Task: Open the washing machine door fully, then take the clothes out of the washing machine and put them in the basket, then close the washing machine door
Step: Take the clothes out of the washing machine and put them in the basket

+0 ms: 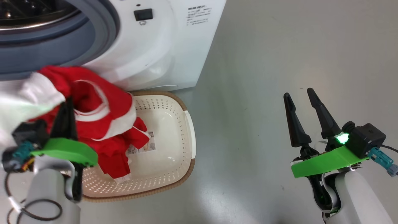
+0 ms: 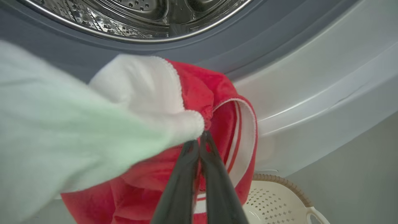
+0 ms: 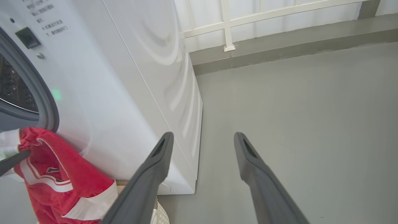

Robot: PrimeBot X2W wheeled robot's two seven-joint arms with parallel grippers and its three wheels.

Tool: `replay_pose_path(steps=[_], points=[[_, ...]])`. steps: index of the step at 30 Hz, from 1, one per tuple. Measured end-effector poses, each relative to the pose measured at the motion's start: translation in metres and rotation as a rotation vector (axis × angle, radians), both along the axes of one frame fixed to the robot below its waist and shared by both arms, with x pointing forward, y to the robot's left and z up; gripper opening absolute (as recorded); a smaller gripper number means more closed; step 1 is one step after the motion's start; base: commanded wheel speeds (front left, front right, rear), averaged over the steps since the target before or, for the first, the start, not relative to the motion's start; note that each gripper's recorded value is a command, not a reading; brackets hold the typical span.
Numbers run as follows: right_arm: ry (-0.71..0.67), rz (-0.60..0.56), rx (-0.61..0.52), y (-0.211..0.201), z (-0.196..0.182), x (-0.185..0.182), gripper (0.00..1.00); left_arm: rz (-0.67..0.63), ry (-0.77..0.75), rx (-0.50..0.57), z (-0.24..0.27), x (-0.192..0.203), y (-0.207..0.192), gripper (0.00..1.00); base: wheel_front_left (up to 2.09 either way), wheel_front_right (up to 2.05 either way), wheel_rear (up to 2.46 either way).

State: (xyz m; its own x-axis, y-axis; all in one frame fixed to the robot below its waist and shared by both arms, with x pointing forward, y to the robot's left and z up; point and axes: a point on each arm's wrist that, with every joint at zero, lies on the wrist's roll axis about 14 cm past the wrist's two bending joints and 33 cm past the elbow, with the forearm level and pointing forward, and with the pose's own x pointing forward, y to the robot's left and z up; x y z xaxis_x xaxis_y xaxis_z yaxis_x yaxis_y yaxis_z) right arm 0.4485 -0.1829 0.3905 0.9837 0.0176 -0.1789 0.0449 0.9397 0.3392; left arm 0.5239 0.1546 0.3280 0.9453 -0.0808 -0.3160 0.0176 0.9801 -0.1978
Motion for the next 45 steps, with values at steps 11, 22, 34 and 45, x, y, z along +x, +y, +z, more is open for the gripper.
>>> replay_pose_path(steps=[11,22,34,45], points=[[0.013,0.01,0.0,0.003,-0.006,0.001,1.0,-0.078,0.138,-0.049,-0.037,-0.035,-0.031,0.0,0.0,0.0,0.0],[0.058,0.001,-0.006,-0.001,-0.024,-0.001,1.0,-0.168,0.34,-0.071,-0.093,-0.076,-0.059,0.0,0.0,0.0,0.0],[0.087,-0.002,-0.01,-0.003,-0.042,0.005,1.0,-0.189,0.437,-0.064,-0.126,-0.08,-0.06,0.0,0.0,0.0,0.0],[0.08,-0.001,-0.009,-0.002,-0.039,0.006,1.0,-0.174,0.417,-0.061,-0.119,-0.075,-0.053,1.0,0.0,0.0,0.0]])
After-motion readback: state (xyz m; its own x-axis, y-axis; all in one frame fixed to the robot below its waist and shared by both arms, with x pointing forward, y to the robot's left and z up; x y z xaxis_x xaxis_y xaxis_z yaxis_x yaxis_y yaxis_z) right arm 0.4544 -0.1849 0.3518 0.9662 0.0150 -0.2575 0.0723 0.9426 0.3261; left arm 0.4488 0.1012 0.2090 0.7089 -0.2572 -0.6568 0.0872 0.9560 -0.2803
